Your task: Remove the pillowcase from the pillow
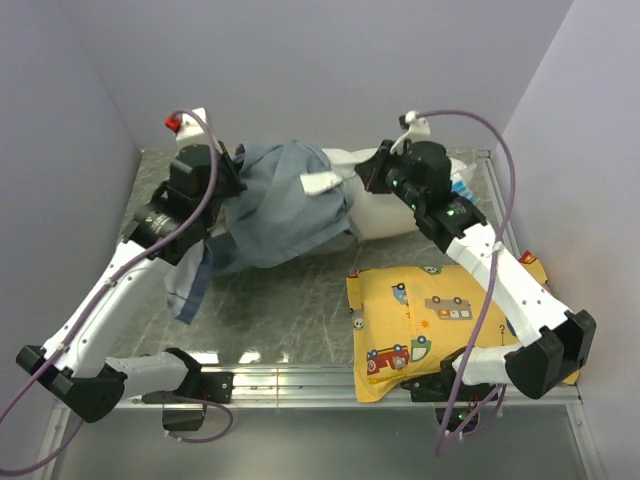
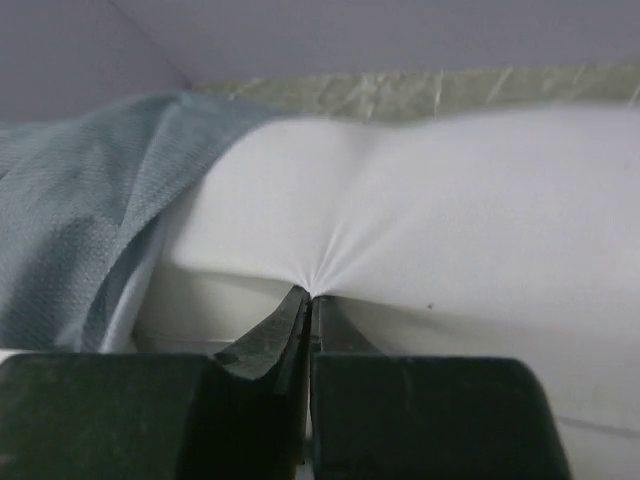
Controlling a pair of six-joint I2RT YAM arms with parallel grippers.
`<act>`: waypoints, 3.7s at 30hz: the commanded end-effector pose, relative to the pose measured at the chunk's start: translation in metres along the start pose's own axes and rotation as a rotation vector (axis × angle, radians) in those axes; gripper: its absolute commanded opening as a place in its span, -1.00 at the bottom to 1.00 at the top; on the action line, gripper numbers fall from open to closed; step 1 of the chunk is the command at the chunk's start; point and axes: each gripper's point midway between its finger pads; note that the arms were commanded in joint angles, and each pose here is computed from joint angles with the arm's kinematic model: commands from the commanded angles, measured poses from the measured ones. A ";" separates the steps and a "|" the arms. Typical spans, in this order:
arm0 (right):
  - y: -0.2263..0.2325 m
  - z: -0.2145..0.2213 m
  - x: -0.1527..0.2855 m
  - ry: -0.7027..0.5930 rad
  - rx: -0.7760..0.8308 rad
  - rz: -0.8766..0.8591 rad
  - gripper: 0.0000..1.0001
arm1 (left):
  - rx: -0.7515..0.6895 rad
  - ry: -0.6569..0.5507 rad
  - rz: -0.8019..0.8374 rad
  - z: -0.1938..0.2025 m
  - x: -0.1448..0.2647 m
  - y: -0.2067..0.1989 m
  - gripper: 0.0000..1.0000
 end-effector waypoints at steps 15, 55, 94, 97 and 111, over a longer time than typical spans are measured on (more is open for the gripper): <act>-0.052 0.097 -0.152 0.364 0.002 0.106 -1.00 | 0.229 0.263 0.143 0.063 -0.153 0.043 -0.93; -0.120 0.057 -0.144 0.245 -0.105 0.201 -1.00 | 0.012 0.176 -0.057 0.106 -0.060 -0.012 -0.99; -0.015 0.169 -0.092 0.386 0.396 0.150 0.64 | 0.488 0.230 -0.065 0.124 -0.126 0.137 -0.99; -0.028 0.187 -0.110 0.431 0.399 0.200 0.57 | 0.476 0.234 -0.020 0.111 -0.135 0.129 -0.99; 0.023 0.104 -0.131 0.412 0.159 0.007 -1.00 | 0.233 0.109 -0.104 0.032 -0.095 0.090 0.64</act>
Point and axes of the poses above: each gripper's point midway between its finger pads, its own x axis back along the fingers, its own y axis along the line the jaws close on, z = x × y, and after that the axes turned 12 degrees about -x, right-handed
